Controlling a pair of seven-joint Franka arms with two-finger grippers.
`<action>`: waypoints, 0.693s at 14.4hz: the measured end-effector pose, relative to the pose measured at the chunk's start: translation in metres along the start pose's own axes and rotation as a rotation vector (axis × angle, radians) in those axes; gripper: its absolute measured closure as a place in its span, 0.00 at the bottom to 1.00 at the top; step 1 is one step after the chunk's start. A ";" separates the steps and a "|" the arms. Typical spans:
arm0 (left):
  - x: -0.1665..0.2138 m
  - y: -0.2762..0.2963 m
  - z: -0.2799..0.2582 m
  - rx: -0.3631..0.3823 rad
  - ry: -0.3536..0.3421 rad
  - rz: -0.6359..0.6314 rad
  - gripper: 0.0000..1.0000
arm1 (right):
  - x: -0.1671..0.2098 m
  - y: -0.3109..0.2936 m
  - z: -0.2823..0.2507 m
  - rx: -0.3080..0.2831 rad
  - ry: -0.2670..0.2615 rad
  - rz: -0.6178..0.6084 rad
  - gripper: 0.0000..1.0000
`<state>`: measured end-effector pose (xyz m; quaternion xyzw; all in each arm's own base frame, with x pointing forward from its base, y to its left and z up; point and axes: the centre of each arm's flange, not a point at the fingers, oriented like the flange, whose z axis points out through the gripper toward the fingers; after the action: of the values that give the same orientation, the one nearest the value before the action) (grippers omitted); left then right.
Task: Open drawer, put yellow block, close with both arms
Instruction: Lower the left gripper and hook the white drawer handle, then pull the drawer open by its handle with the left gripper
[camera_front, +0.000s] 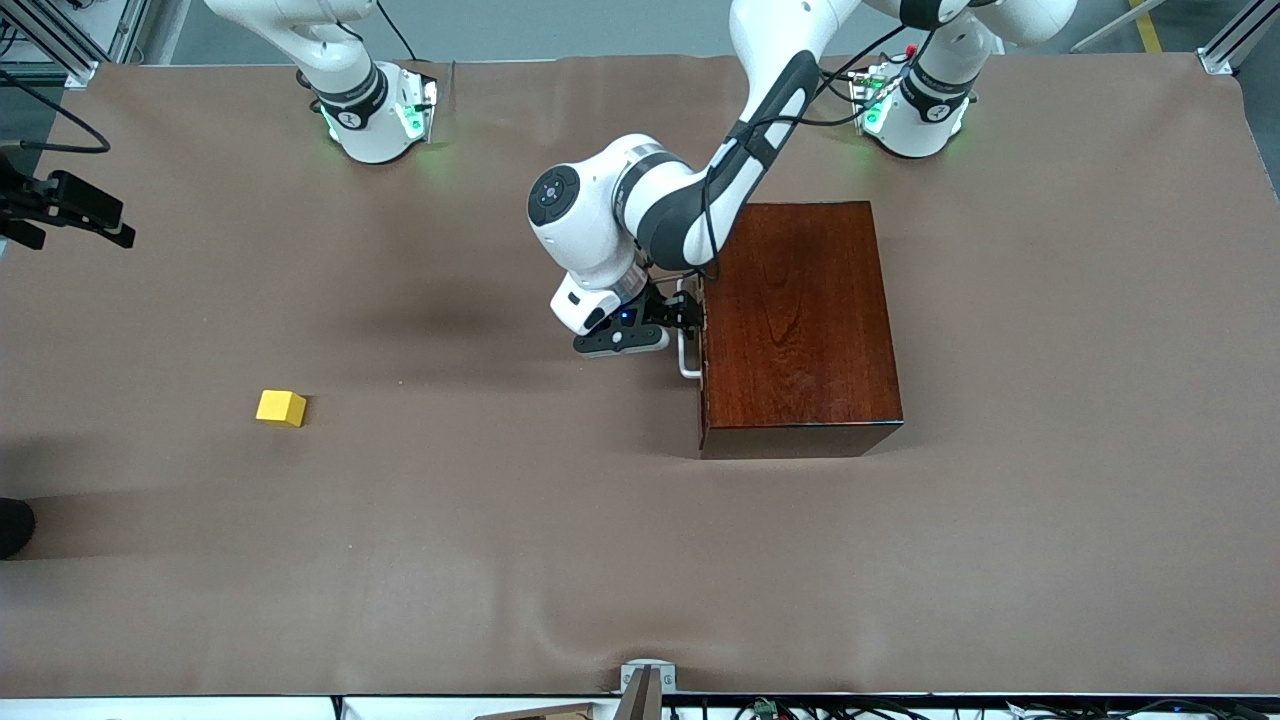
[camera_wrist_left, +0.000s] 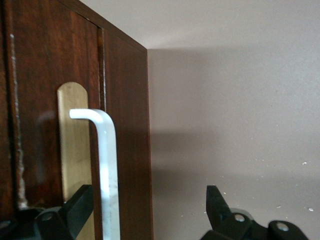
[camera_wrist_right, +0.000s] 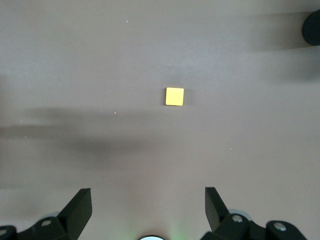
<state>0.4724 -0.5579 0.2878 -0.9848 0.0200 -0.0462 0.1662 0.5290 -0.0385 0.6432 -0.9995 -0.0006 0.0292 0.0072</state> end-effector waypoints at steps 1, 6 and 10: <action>-0.002 0.003 0.000 -0.001 -0.001 0.005 0.00 | 0.000 0.000 0.000 0.000 0.000 0.000 0.00; -0.009 0.010 -0.001 -0.013 0.005 0.018 0.00 | 0.000 0.000 0.000 0.000 0.000 0.000 0.00; -0.011 0.019 -0.006 -0.059 0.030 -0.018 0.00 | 0.000 0.000 0.000 0.000 0.000 0.000 0.00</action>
<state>0.4604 -0.5772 0.2867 -0.9886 0.0152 -0.0618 0.1365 0.5290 -0.0387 0.6432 -0.9995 -0.0004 0.0293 0.0072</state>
